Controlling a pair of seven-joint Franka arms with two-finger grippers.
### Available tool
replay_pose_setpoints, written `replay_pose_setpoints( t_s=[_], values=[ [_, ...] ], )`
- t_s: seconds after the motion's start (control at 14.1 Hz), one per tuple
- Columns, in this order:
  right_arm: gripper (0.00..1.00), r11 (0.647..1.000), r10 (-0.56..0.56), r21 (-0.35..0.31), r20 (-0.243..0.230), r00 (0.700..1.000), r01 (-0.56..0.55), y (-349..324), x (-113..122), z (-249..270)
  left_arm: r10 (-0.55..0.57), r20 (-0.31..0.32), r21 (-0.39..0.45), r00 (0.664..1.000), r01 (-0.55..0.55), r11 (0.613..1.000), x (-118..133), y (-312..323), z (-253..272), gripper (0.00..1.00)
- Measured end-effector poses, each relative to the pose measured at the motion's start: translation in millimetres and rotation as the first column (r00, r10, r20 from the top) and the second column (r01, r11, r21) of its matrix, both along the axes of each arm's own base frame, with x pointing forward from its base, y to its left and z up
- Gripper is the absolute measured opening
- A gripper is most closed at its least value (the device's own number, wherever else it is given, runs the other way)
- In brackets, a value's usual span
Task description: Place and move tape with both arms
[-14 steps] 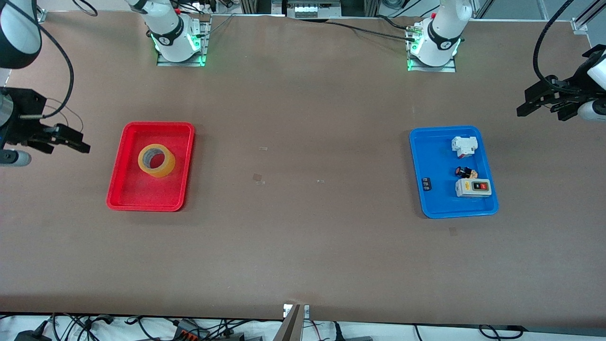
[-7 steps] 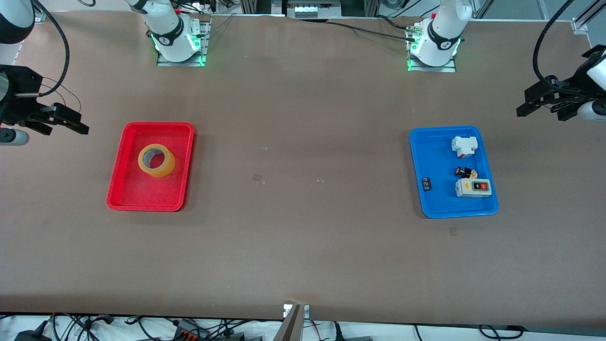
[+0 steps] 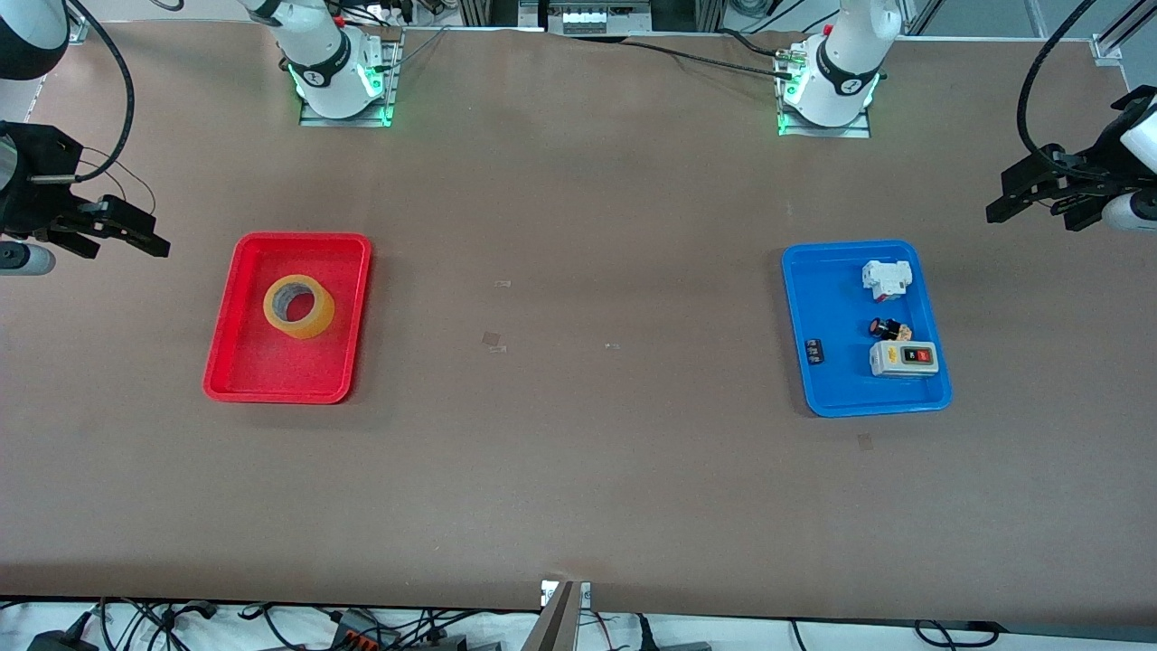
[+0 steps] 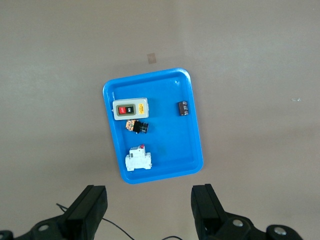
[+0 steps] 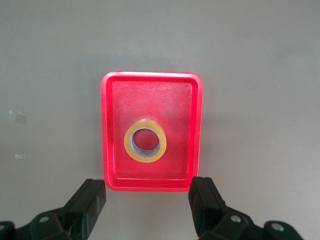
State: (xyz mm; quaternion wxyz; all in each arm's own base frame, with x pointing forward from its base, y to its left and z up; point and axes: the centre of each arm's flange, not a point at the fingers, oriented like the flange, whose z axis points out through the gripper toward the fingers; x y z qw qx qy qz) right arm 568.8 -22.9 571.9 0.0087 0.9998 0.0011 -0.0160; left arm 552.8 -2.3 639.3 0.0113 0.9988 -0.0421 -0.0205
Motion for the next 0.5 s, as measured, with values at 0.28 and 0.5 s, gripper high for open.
replay_pose_setpoints(
  t_s=[0.28,0.5],
  values=[
    [1.0,1.0,0.0,0.0,-0.002,1.0,0.0,0.2,-5.4,4.4,-0.005,0.0,0.0,1.0,0.005,1.0,0.0,-2.7,0.0,1.0],
    [1.0,1.0,0.0,0.0,-0.003,1.0,0.0,0.2,-5.6,4.0,-0.006,0.0,0.0,1.0,0.006,1.0,0.0,-3.5,0.0,1.0]
  ],
)
